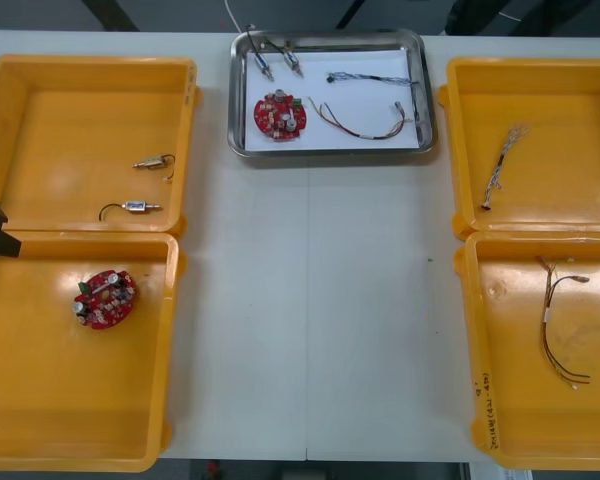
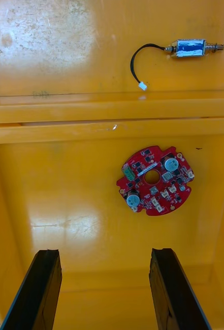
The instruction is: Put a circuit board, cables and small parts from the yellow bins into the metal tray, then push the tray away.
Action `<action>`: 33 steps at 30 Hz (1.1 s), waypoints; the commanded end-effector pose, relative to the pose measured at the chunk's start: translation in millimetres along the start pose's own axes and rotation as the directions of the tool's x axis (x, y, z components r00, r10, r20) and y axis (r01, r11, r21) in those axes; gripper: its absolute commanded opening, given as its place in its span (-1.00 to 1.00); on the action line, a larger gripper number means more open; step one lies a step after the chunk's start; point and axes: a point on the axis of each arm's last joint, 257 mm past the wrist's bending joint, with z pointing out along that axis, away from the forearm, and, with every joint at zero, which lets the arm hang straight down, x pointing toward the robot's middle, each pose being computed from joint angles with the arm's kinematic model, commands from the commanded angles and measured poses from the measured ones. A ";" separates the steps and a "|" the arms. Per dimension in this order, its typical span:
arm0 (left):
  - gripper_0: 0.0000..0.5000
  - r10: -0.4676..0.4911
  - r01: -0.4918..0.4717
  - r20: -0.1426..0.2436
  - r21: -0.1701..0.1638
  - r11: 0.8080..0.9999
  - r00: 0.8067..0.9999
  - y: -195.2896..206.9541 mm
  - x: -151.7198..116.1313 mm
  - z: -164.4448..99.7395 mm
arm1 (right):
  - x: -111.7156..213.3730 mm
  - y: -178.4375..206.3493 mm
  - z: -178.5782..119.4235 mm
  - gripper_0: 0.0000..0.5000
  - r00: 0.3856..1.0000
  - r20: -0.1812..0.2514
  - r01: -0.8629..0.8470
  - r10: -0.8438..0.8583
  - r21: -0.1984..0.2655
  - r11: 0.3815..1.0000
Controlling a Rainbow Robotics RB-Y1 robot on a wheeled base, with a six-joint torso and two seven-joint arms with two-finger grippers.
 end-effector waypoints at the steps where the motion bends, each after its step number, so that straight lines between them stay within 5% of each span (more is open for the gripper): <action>1: 1.00 0.042 -0.041 0.016 -0.047 0.998 0.999 14.2 -1.2 -14.3 | 5.5 -24.1 -8.9 1.00 1.000 0.011 -0.017 0.016 0.080 0.997; 33: 1.00 0.042 -0.041 0.016 -0.047 0.998 0.999 14.2 -1.2 -14.3 | 11.7 -25.6 -0.3 1.00 0.999 -0.010 -0.032 0.033 0.085 0.996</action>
